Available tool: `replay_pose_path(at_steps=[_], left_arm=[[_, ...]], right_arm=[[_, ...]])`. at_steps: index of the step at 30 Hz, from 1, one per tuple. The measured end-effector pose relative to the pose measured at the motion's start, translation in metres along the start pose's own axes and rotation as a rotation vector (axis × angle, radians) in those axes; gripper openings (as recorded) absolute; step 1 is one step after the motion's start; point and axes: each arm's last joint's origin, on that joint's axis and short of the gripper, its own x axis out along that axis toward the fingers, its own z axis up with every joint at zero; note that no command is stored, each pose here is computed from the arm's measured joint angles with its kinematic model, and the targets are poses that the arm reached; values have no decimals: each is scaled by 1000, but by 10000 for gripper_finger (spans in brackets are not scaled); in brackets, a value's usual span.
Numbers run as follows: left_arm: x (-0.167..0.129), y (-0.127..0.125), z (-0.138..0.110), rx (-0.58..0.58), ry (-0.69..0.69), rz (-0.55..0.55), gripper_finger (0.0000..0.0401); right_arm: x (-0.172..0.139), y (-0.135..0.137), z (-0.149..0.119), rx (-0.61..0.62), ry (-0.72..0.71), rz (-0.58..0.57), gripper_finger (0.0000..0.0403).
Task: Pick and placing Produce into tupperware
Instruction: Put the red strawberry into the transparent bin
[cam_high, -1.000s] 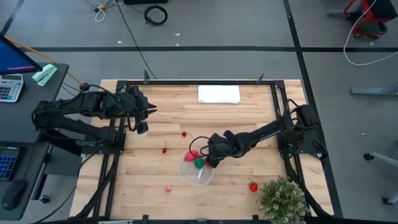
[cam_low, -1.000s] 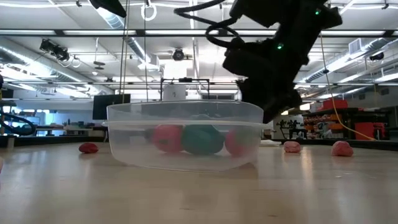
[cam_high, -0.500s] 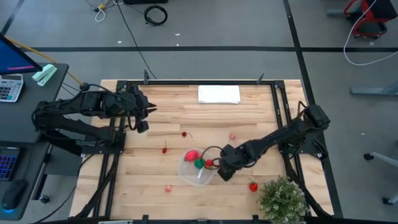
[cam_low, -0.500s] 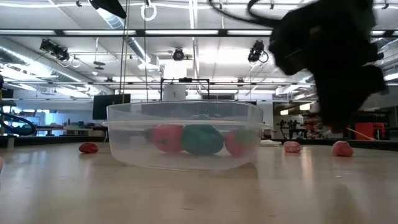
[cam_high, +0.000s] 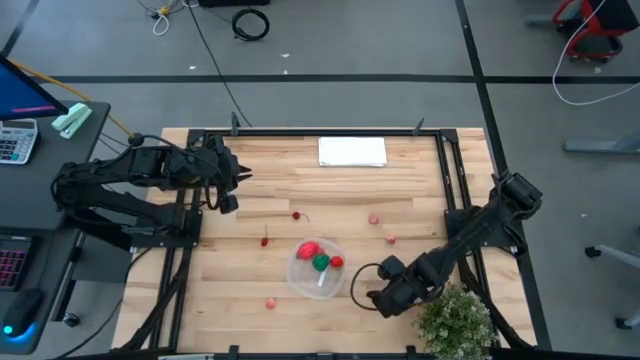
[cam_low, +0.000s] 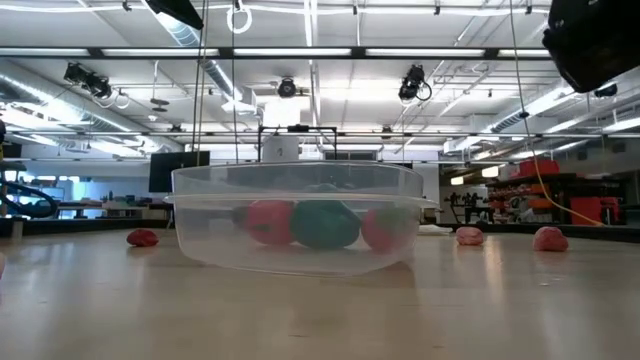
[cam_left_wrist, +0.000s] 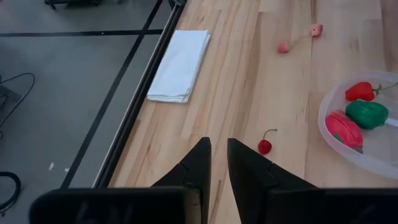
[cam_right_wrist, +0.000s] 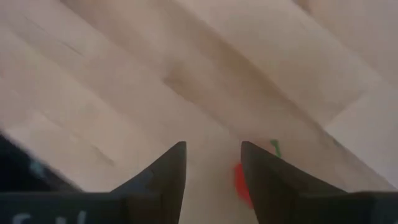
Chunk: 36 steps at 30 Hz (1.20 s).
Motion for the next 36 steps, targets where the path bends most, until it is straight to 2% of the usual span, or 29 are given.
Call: replay_pose_path(at_steps=[4, 10, 15, 36], left_arm=[[0, 0, 0, 0, 0, 0, 59], [0, 0, 0, 0, 0, 0, 63], [0, 0, 0, 0, 0, 0, 57], [0, 0, 0, 0, 1, 0, 56]], right_arm=[[3, -4, -3, 22, -48, -45, 162], [3, -7, 0, -19, -120, -79, 162], [2, -11, -4, -26, -84, -118, 162], [10, -15, -10, 36, -84, -109, 162]])
